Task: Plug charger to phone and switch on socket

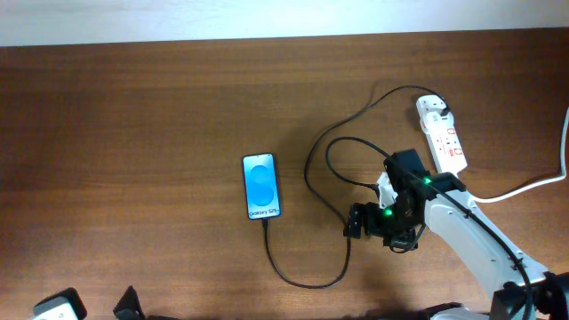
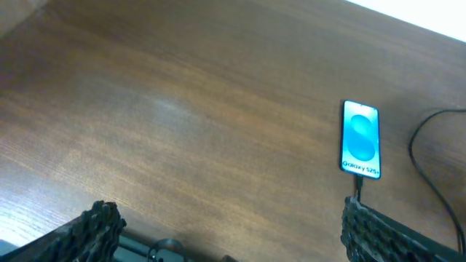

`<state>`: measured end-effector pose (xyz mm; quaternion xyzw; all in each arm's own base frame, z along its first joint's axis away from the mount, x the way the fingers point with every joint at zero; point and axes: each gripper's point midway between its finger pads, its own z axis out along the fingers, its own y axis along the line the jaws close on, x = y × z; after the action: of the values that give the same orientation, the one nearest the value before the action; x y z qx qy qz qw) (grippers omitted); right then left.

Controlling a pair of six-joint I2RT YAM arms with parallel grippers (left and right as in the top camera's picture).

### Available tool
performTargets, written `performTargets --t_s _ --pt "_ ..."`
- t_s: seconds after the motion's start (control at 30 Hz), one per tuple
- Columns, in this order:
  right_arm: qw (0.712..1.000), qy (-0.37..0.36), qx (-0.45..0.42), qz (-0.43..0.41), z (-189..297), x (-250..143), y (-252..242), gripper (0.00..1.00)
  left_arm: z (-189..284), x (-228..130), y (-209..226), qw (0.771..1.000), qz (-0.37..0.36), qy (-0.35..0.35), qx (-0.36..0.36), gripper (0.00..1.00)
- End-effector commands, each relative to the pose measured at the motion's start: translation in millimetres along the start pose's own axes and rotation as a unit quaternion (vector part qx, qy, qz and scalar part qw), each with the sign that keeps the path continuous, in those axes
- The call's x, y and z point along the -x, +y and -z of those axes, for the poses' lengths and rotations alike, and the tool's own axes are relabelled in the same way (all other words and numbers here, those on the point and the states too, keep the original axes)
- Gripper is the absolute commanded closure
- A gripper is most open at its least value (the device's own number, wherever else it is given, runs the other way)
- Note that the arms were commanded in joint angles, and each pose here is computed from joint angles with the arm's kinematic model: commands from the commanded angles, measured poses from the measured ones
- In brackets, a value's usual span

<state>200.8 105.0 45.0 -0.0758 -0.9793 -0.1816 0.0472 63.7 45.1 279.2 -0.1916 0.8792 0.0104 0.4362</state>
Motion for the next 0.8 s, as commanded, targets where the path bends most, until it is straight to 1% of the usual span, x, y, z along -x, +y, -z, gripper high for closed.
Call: performTargets --t_s 0.0,0.03,0.07,0.1,0.17,0.2,0.23,0.27,0.33,0.37,0.4,0.47,0.5,0.57,0.6,0.67,0.7,0.77 --pt "1.000 -0.005 -0.009 0.005 0 0 -4 0.03 2 1 5 1.000 0.009 -0.010 0.010 0.01" --pt "1.000 -0.007 -0.008 0.005 2 2 -3 0.07 2 1 5 1.000 0.009 -0.010 0.010 0.01" --pt "1.000 -0.011 -0.007 0.006 14 7 4 0.15 2 1 5 1.000 0.009 -0.010 0.010 0.01" --pt "1.000 -0.015 -0.005 0.008 25 11 10 0.19 2 1 5 1.000 0.009 -0.010 0.010 0.01" --pt "0.999 -0.031 -0.002 0.014 69 21 32 0.31 2 1 5 1.000 0.009 -0.010 0.010 0.01" --pt "0.999 -0.047 -0.002 0.019 87 28 39 0.39 2 1 5 1.000 0.009 -0.010 0.010 0.01" --pt "0.997 -0.070 -0.009 0.023 102 36 43 0.45 2 1 5 1.000 0.009 -0.010 0.010 0.01" --pt "0.993 -0.108 -0.017 0.034 122 51 49 0.50 2 1 5 1.000 0.009 -0.010 0.010 0.01" --pt "0.990 -0.138 -0.005 0.038 142 60 61 0.64 2 1 5 1.000 0.009 -0.010 0.010 0.01" --pt "0.988 -0.150 0.000 0.029 156 62 65 0.73 2 1 5 1.000 0.009 -0.010 0.010 0.01" --pt "0.985 -0.170 0.006 -0.001 175 69 58 0.81 2 1 5 1.000 0.009 -0.010 0.010 0.01" --pt "0.977 -0.199 0.011 -0.069 196 83 33 0.85 2 1 5 1.000 0.009 -0.010 0.010 0.01" --pt "0.971 -0.211 0.012 -0.114 204 89 14 0.89 2 1 5 1.000 0.009 -0.010 0.010 0.01" --pt "0.958 -0.227 0.008 -0.173 213 101 -23 0.94 2 1 5 1.000 0.009 -0.010 0.010 0.01" --pt "0.955 -0.228 0.007 -0.187 213 107 -33 0.96 2 1 5 1.000 0.009 -0.010 0.010 0.01" --pt "0.952 -0.226 0.001 -0.207 206 123 -49 0.96 2 1 5 1.000 0.009 -0.010 0.010 0.01" --pt "0.946 -0.218 -0.018 -0.238 195 136 -68 0.96 2 1 5 1.000 0.009 -0.010 0.010 0.01" --pt "0.938 -0.205 -0.011 -0.278 174 160 -83 0.96 2 1 5 1.000 0.009 -0.010 0.010 0.01"
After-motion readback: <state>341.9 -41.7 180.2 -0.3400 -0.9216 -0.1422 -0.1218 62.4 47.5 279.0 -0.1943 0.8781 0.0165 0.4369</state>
